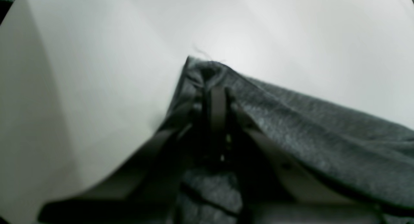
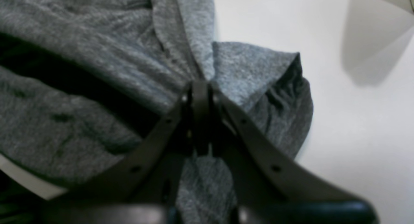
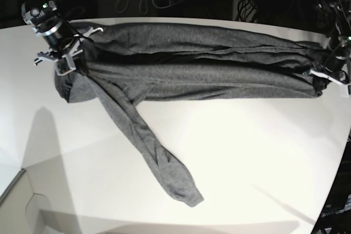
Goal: Layout the t-shirt on the table in an organized manner, then fold the t-shirt properly
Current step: 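Lift the shirt hem with both grippers and fold it toward the collar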
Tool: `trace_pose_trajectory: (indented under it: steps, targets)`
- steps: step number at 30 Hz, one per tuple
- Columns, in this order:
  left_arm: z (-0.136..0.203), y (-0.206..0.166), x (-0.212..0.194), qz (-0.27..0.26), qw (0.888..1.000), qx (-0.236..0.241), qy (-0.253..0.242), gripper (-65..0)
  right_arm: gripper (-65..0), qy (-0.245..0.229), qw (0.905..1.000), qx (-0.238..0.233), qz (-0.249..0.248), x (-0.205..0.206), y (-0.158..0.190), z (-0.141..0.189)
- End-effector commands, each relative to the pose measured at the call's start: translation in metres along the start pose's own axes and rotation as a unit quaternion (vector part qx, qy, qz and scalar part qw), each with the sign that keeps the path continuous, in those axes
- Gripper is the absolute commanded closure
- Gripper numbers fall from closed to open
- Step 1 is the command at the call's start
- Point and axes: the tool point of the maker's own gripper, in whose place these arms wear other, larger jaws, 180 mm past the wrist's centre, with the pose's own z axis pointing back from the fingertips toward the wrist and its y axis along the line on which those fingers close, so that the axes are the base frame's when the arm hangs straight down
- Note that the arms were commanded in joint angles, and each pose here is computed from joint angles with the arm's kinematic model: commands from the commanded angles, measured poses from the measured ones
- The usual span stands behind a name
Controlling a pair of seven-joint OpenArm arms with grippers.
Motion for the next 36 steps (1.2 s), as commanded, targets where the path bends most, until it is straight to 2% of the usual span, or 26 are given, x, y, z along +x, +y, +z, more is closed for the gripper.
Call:
trace_pose_trajectory:
  steps: [1,10,18,25,28,36]
  targets:
    - [0.003,0.002,0.019,-0.008,1.0,-0.001,-0.027,-0.2,0.0,-0.026,0.9996,-0.013,0.001,0.013,-0.01,0.005]
    - [0.006,0.005,0.009,-0.01,1.0,0.003,-0.014,-0.2,0.0,-0.006,0.9994,-0.033,-0.008,-0.003,-0.022,0.013]
    - [0.005,0.014,-0.015,-0.001,1.0,0.011,0.014,-0.2,0.0,0.026,0.9988,-0.021,-0.036,-0.032,-0.015,0.008]
    - [0.002,0.025,-0.037,0.02,0.999,0.022,0.042,-0.2,0.0,0.027,0.9988,-0.019,-0.036,-0.033,-0.013,0.007]
    - [0.001,0.027,-0.041,0.024,0.998,0.023,0.046,-0.2,0.0,0.034,0.9987,-0.004,-0.038,-0.038,-0.004,0.003]
    - [0.002,0.007,-0.042,-0.014,0.998,-0.033,0.048,-0.5,0.0,0.058,0.9967,0.005,-0.057,-0.06,0.002,-0.001]
